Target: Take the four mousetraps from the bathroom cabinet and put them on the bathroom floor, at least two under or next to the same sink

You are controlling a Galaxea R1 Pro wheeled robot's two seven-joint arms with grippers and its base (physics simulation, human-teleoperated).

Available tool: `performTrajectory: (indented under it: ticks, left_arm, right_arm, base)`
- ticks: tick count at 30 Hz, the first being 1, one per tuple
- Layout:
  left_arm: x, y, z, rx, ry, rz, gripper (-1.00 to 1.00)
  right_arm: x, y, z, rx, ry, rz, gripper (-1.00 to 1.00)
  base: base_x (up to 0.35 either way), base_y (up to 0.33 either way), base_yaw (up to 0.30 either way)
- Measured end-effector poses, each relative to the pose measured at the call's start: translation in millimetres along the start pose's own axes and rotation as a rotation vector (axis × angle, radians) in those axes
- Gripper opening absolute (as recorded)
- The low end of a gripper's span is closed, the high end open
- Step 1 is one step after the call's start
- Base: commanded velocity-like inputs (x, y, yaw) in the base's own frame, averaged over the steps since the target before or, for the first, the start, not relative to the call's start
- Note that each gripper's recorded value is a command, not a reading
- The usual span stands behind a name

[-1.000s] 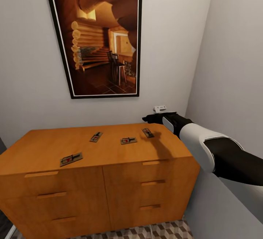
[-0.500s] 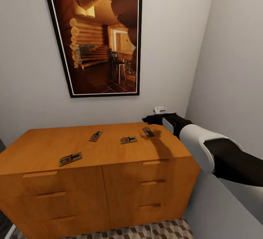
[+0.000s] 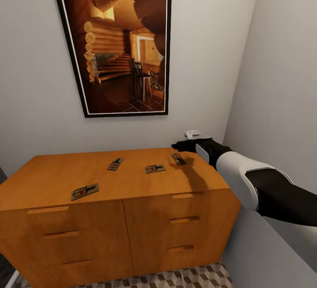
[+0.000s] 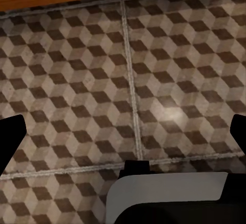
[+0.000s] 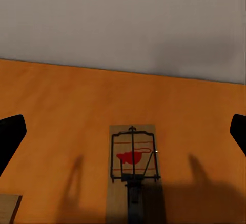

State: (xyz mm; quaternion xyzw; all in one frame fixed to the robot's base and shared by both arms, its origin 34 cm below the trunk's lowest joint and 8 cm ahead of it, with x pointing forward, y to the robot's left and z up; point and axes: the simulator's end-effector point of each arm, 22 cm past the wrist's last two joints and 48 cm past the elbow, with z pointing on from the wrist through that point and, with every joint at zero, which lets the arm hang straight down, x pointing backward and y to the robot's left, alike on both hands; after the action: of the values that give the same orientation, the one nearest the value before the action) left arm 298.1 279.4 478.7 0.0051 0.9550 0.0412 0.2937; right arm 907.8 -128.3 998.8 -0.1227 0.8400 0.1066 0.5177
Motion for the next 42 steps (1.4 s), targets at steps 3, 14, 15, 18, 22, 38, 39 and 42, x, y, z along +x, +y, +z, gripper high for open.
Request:
performTrajectory:
  ticks: [3, 14, 15, 18, 22, 38, 39, 42]
  left_arm:
    - [0, 0, 0.0, 0.0, 0.0, 0.0, 1.0]
    - [0, -1, 0.1, 0.001, 0.0, 0.0, 1.0]
    - [0, -1, 0.1, 0.001, 0.0, -0.001, 1.0]
    - [0, -1, 0.0, 0.001, 0.001, -0.001, 1.0]
    - [0, -1, 0.0, 0.001, 0.001, -0.001, 1.0]
    - [0, -1, -0.1, 0.001, 0.002, -0.001, 1.0]
    - [0, -1, 0.0, 0.001, 0.002, -0.001, 1.0]
    - [0, -1, 0.0, 0.001, 0.001, -0.001, 1.0]
  right_arm:
    - [1, -1, 0.0, 0.004, 0.001, 0.0, 1.0]
    - [8, -4, -0.5, 0.011, 0.034, 0.01, 1.0]
    - [10, -6, -0.8, 0.013, 0.044, 0.013, 1.0]
    - [19, -11, -2.4, 0.019, 0.082, 0.024, 1.0]
    - [30, -16, -4.6, 0.025, 0.133, 0.039, 1.0]
    - [43, -19, -7.2, 0.029, 0.19, 0.054, 1.0]
    - [43, -19, -7.2, 0.029, 0.19, 0.054, 1.0]
    - [43, -19, -7.2, 0.029, 0.191, 0.053, 1.0]
  base:
    - [0.0, 0.0, 0.0]
    - [0.0, 0.0, 0.0]
    - [0.0, 0.0, 0.0]
    - [0.0, 0.0, 0.0]
    - [0.0, 0.0, 0.0]
    - [0.0, 0.0, 0.0]
    - [0.0, 0.0, 0.0]
    - [0.0, 0.0, 0.0]
